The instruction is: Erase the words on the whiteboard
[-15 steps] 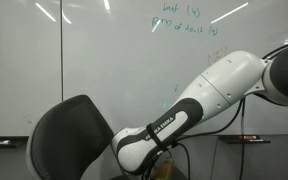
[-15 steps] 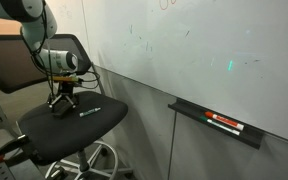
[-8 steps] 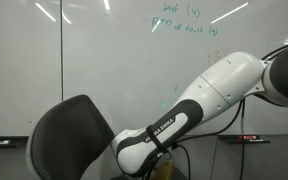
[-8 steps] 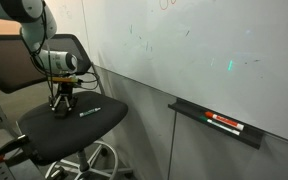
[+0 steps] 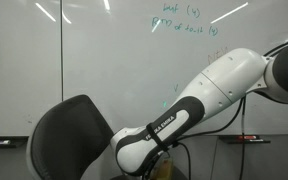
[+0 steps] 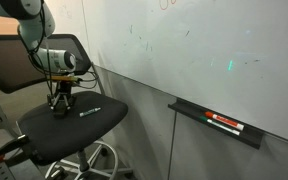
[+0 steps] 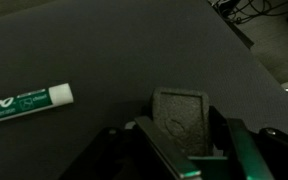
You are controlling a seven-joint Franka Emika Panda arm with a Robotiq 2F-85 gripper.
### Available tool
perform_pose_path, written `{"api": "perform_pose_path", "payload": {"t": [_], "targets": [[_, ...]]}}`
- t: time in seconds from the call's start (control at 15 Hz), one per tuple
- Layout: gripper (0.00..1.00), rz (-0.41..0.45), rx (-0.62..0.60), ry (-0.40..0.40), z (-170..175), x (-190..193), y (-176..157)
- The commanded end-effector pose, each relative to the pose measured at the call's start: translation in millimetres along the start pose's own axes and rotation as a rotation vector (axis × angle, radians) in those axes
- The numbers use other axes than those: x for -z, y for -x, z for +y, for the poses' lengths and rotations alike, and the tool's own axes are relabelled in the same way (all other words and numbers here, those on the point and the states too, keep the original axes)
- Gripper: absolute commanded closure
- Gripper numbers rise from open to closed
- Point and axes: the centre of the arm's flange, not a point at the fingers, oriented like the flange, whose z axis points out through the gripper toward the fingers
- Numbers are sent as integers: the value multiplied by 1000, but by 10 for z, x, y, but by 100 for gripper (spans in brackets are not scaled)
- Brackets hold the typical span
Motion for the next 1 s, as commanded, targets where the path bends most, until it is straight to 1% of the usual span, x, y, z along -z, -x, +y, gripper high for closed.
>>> {"api": "perform_pose_path", "payload": {"t": [0.0,0.4,0.73,0.93], "targets": [[69,27,37,30,-31,112,371],[69,92,10,45,185,346,728],[69,194,-35,37,417,550,1051],[69,244,-47,50,514,638,1250]]}}
